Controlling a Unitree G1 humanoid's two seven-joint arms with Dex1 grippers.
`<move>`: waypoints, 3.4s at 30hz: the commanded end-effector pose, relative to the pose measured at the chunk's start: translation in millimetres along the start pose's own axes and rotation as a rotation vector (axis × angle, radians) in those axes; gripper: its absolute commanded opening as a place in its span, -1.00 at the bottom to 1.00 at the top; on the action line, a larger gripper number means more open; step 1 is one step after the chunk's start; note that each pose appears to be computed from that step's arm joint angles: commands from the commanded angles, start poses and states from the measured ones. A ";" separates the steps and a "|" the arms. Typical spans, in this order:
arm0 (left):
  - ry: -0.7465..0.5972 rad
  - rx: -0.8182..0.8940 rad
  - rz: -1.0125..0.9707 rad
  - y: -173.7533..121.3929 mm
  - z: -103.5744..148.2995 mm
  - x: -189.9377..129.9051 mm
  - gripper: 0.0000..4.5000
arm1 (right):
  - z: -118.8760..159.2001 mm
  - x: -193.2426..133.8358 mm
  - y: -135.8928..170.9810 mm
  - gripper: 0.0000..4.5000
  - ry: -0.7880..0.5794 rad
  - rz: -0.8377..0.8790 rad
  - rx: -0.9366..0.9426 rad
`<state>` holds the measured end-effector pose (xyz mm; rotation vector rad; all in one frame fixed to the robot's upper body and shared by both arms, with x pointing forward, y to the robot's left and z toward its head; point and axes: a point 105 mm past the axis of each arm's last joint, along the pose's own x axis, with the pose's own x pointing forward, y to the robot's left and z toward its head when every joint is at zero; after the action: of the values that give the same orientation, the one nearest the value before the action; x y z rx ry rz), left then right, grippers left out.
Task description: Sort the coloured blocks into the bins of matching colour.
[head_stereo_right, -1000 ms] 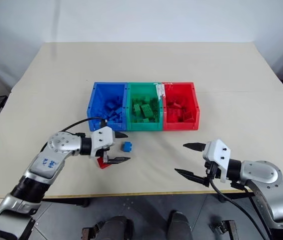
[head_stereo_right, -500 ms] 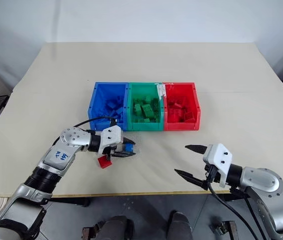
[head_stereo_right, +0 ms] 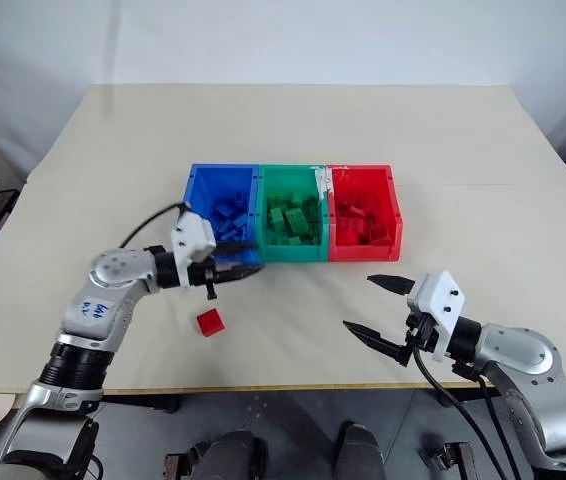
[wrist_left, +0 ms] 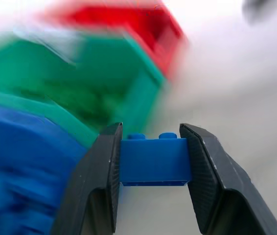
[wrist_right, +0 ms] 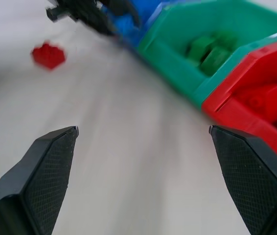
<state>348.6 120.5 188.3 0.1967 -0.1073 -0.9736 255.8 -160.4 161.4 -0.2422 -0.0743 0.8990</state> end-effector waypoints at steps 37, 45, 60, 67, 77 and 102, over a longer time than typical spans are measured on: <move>0.346 0.063 0.019 -4.6 -35.8 -188.1 0.98 | 14.4 43.8 22.1 1.00 -0.010 0.419 -0.130; 0.484 -0.044 -0.138 -55.0 -49.8 -137.9 0.98 | 3.4 15.6 22.0 1.00 0.067 0.469 -0.132; 0.571 -0.021 -0.075 -71.9 -78.7 -99.3 0.16 | -11.3 2.0 15.1 1.00 0.149 0.427 -0.122; 0.452 -0.022 -0.078 -67.6 -65.4 -81.6 -0.36 | -14.4 -2.5 15.1 1.00 0.165 0.387 -0.104; 0.198 0.070 -0.122 -53.7 -13.5 -44.4 -0.36 | -7.4 -17.5 4.0 1.00 0.106 0.125 -0.037; -0.066 0.276 -0.251 -50.3 36.2 154.5 0.66 | 10.3 -50.8 12.7 1.00 -0.042 -0.404 0.036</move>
<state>391.9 -38.1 201.5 0.4343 -0.2210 -1.2079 214.5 -194.2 157.0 -0.1425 -0.0933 0.4901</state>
